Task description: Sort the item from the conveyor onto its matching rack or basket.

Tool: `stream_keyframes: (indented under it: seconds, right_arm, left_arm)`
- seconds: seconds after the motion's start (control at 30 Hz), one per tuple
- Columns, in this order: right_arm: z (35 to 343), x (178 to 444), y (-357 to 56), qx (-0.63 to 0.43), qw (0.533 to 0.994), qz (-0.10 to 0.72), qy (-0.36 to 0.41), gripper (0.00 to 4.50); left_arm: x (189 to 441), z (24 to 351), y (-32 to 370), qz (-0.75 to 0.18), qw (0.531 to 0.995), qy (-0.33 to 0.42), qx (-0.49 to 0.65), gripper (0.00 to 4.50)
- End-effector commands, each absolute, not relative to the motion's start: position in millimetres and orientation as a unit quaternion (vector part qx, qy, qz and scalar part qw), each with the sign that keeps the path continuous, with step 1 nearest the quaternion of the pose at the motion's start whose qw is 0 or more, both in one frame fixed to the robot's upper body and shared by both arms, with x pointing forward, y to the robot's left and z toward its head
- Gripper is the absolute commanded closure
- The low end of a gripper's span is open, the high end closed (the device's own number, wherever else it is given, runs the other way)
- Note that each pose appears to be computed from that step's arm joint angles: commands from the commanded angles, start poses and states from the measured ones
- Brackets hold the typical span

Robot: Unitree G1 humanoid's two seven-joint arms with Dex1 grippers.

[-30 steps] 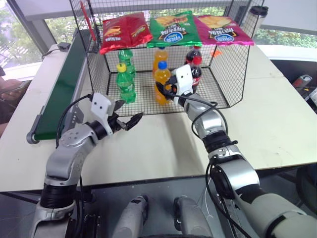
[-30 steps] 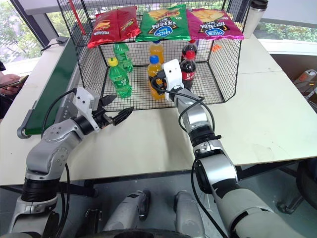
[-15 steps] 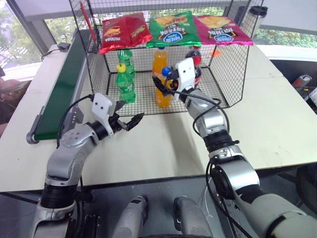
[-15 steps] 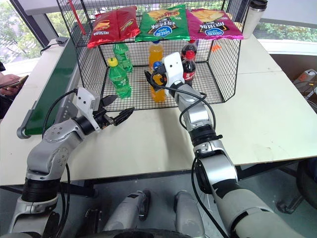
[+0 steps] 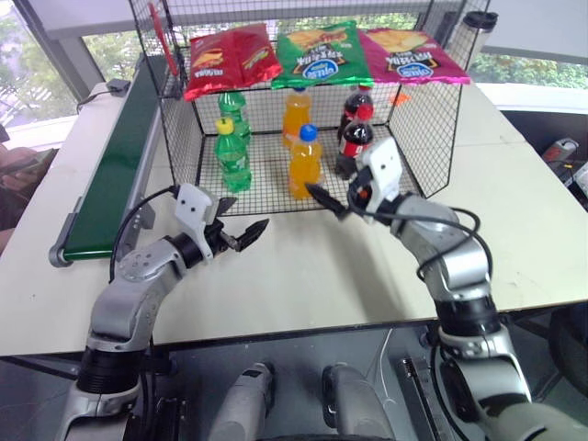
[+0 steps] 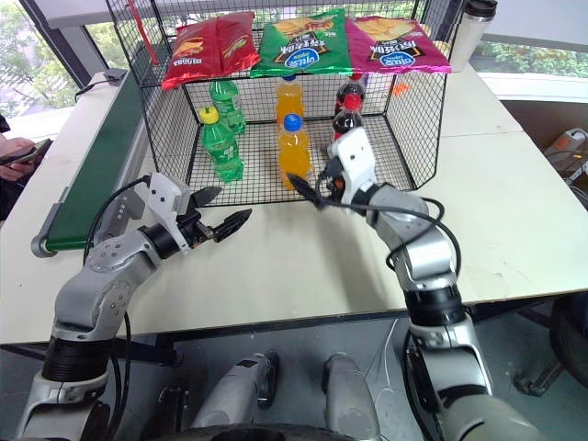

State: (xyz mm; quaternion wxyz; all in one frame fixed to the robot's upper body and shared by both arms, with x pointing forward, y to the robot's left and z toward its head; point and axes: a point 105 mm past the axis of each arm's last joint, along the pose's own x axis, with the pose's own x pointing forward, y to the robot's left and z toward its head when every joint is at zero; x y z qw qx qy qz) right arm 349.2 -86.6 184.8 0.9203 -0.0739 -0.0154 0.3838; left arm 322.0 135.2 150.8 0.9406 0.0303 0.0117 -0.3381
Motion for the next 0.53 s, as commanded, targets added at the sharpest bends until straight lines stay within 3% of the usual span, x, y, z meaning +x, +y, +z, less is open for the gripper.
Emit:
stream_keyframes:
  seconds: [0.03,0.23,0.53]
  right_arm:
    - [188.0,333.9,-91.5,-0.052,0.921,0.385,-0.007,0.06]
    - [159.2,323.0,-116.0,-0.05,0.938,0.342,0.04,0.06]
    - [144.6,319.0,-126.8,-0.053,0.943,0.324,0.059,0.06]
  left_arm:
    - [312.7,154.9,134.9,-0.341,0.94,0.005,0.029,0.0]
    - [291.8,137.3,136.8,-0.341,0.939,0.044,0.012,0.0]
    - [285.7,131.1,140.1,-0.332,0.942,0.054,0.01,0.0]
